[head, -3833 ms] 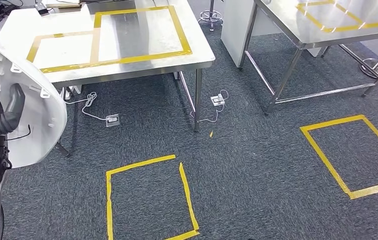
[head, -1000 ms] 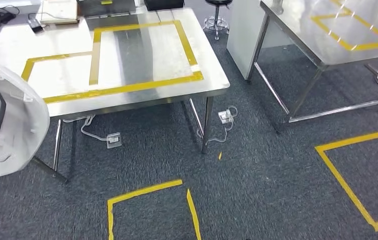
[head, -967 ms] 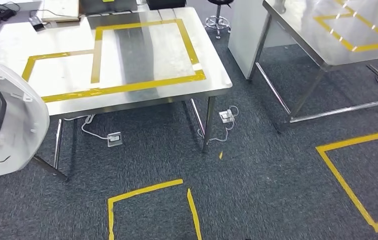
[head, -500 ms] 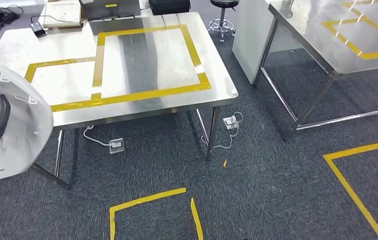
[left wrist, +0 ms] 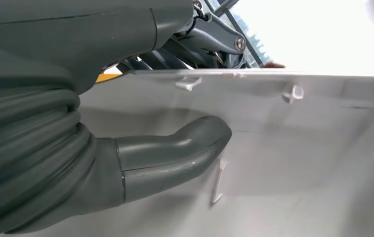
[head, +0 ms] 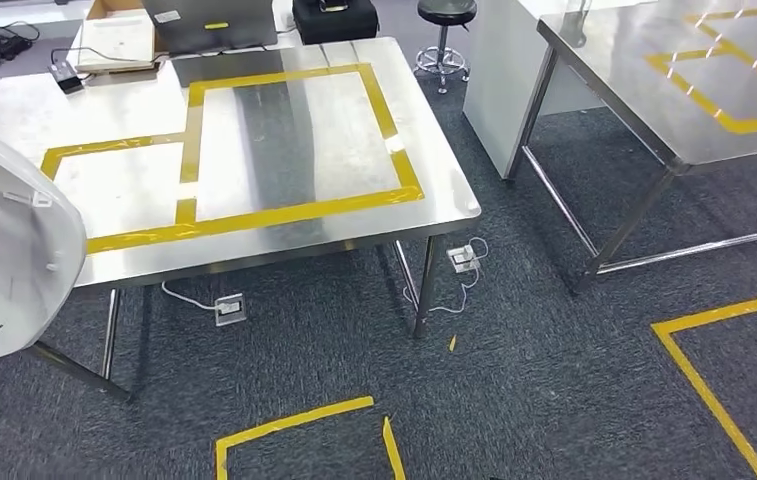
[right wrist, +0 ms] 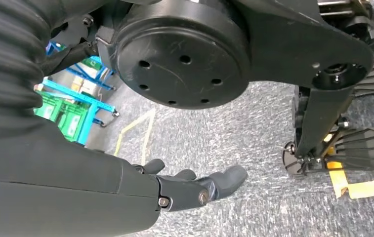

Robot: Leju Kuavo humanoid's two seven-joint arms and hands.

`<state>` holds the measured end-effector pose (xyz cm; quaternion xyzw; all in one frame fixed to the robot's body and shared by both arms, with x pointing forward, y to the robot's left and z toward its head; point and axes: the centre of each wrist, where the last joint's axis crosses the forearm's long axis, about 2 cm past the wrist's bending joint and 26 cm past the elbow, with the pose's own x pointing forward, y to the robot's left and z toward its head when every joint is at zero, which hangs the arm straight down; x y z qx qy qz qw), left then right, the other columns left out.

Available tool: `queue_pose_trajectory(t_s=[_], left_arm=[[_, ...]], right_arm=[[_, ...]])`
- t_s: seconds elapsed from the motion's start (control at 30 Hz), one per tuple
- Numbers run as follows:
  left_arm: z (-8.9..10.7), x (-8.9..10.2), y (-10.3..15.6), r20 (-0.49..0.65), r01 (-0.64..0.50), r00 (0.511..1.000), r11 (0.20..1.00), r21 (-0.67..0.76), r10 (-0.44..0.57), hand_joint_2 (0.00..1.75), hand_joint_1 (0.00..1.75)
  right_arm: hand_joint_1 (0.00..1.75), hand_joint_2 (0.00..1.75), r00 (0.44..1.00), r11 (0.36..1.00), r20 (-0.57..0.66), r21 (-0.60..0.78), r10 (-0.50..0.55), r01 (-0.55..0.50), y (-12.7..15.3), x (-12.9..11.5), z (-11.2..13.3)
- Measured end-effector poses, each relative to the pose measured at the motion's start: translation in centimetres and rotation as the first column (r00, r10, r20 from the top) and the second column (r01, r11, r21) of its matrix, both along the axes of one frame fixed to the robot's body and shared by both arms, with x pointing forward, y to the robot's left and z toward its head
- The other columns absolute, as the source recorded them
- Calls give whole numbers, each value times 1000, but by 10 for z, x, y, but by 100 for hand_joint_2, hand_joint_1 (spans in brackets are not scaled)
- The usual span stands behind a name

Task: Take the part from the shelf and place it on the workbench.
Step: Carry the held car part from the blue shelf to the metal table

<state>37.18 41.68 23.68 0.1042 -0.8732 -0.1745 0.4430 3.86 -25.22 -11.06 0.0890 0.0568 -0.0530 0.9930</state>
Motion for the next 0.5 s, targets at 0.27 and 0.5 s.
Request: queue_pose_trajectory(t_s=[0.27,0.5], left_arm=[[6,5,1,10,1,1000,1000,4,-1,175,175],[13,11,2,19,-6,1000,1000,11,5,175,175]], right_arm=[[0,175,1000,1000,0,1,-14,14,0,3,0],[0,175,1000,1000,4,0,-27,27,0,2,0]])
